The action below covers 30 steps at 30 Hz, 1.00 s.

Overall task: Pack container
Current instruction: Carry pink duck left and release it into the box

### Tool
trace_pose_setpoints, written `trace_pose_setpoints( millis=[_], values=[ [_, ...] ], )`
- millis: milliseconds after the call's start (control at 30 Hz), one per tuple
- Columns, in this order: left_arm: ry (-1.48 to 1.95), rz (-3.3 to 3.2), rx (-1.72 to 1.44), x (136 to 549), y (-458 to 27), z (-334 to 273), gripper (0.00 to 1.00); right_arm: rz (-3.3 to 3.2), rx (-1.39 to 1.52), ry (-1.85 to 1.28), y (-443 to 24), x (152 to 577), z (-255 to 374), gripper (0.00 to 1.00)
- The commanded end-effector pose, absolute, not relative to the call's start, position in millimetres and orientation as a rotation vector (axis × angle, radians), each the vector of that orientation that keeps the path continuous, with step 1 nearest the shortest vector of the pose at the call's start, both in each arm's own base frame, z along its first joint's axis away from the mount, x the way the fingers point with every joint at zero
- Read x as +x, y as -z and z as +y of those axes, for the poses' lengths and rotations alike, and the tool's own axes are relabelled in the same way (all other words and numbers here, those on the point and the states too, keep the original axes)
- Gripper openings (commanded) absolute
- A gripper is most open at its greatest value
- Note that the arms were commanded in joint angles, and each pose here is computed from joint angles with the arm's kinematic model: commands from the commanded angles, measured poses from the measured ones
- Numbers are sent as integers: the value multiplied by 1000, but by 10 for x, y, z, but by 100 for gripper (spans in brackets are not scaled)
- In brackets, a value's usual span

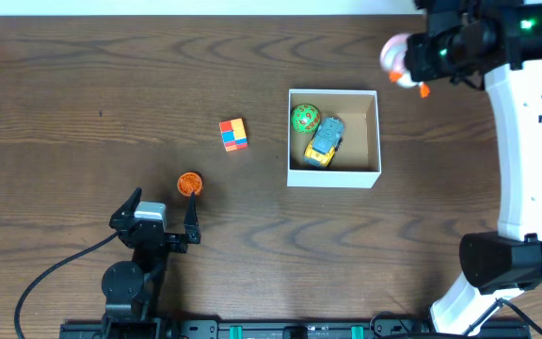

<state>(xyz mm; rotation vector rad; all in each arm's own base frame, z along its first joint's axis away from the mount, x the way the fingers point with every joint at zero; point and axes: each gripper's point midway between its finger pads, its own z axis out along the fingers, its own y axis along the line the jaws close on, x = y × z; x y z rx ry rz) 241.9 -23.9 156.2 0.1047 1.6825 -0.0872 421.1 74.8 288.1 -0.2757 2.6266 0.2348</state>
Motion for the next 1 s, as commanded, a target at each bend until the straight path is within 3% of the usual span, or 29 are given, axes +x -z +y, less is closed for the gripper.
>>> trace_pose_setpoints(
  millis=[0, 633, 967],
  values=[
    [87, 1719, 118, 2421, -1397, -247, 98, 2638, -270, -269, -2941, 4093, 902, 19],
    [87, 1719, 118, 2421, -1397, -247, 98, 2761, -418, -306, -2316, 3921, 1412, 33],
    [87, 1719, 118, 2421, -1397, -247, 98, 2764, -418, -305, -2075, 3993, 1430, 47]
  ],
)
